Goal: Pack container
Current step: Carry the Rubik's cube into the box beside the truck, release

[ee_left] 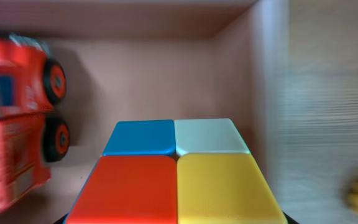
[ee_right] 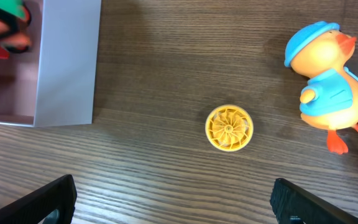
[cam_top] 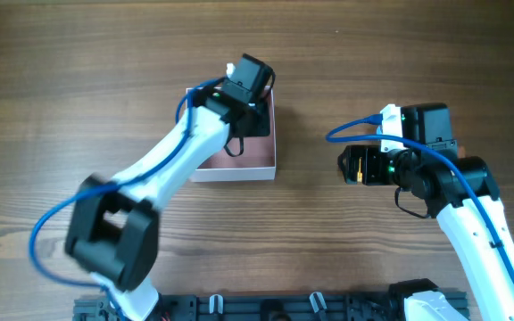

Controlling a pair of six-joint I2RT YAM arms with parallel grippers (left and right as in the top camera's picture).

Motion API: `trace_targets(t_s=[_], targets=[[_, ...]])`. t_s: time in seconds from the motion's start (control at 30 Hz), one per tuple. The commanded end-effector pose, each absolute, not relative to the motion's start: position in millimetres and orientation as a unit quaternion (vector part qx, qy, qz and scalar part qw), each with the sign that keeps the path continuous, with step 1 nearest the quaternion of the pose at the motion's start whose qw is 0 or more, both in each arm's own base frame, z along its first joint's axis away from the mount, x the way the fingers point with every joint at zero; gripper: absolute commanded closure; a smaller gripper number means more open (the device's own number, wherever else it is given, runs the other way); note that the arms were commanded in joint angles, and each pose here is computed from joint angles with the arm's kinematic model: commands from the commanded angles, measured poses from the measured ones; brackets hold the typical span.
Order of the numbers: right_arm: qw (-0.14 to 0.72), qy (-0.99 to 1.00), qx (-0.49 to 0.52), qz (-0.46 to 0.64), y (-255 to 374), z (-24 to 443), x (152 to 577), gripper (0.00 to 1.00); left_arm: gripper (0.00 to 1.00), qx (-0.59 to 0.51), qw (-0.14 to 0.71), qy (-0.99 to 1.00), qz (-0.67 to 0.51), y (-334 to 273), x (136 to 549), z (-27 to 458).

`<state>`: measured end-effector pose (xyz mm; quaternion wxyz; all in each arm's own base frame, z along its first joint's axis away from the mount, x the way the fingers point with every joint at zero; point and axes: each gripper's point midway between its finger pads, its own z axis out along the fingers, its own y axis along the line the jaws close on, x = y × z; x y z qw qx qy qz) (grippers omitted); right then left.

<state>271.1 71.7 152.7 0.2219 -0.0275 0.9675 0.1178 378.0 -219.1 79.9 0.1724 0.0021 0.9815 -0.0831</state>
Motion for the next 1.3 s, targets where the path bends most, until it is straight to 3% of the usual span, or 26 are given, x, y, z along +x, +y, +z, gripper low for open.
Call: trace_targets(t_s=[0.0, 0.07, 0.17, 0.2, 0.3, 0.33, 0.47, 0.6, 0.67, 0.87, 0.9, 0.97, 1.03, 1.1, 1.27], targets=[[0.232, 0.966, -0.026, 0.109, 70, 159, 275, 0.00, 0.96, -0.030, 0.157, 0.985, -0.059, -200, 390, 54], [0.232, 0.966, -0.026, 0.109, 70, 159, 275, 0.00, 0.96, -0.043, 0.155, 0.985, -0.056, -190, 396, 47], [0.231, 0.967, -0.026, 0.109, 70, 159, 275, 0.00, 0.82, -0.055, 0.164, 0.983, -0.058, -182, 406, 47], [0.230, 0.967, -0.026, 0.108, 70, 158, 274, 0.00, 0.71, -0.058, 0.169, 0.982, -0.060, -180, 409, 48], [0.229, 0.967, -0.026, 0.108, 69, 158, 274, 0.00, 0.61, -0.059, 0.169, 0.982, -0.060, -179, 410, 48], [0.229, 0.967, -0.026, 0.108, 69, 158, 274, 0.00, 0.40, -0.058, 0.169, 0.982, -0.060, -180, 410, 48], [0.229, 0.967, -0.026, 0.108, 69, 158, 274, 0.00, 0.28, -0.058, 0.168, 0.982, -0.060, -180, 409, 48], [0.229, 0.967, -0.026, 0.108, 69, 158, 274, 0.00, 0.29, -0.056, 0.164, 0.983, -0.068, -183, 406, 50], [0.229, 0.967, -0.026, 0.108, 70, 158, 274, 0.00, 0.29, -0.049, 0.171, 0.981, -0.073, -188, 403, 62], [0.229, 0.967, -0.026, 0.108, 69, 158, 274, 0.00, 0.17, 0.012, 0.241, 0.965, -0.105, -216, 398, 121], [0.229, 0.967, -0.026, 0.108, 69, 158, 274, 0.00, 0.17, 0.023, 0.247, 0.963, -0.108, -221, 399, 123], [0.229, 0.967, -0.026, 0.108, 69, 158, 274, 0.00, 0.31, 0.027, 0.250, 0.961, -0.111, -227, 400, 121], [0.229, 0.967, -0.026, 0.108, 69, 158, 274, 0.00, 0.57, 0.027, 0.244, 0.963, -0.107, -228, 403, 110], [0.229, 0.967, -0.026, 0.108, 69, 158, 274, 0.00, 0.69, 0.027, 0.240, 0.965, -0.105, -230, 406, 100], [0.227, 0.968, -0.026, 0.108, 69, 158, 273, 0.00, 0.92, 0.023, 0.240, 0.965, -0.104, -232, 418, 80]])
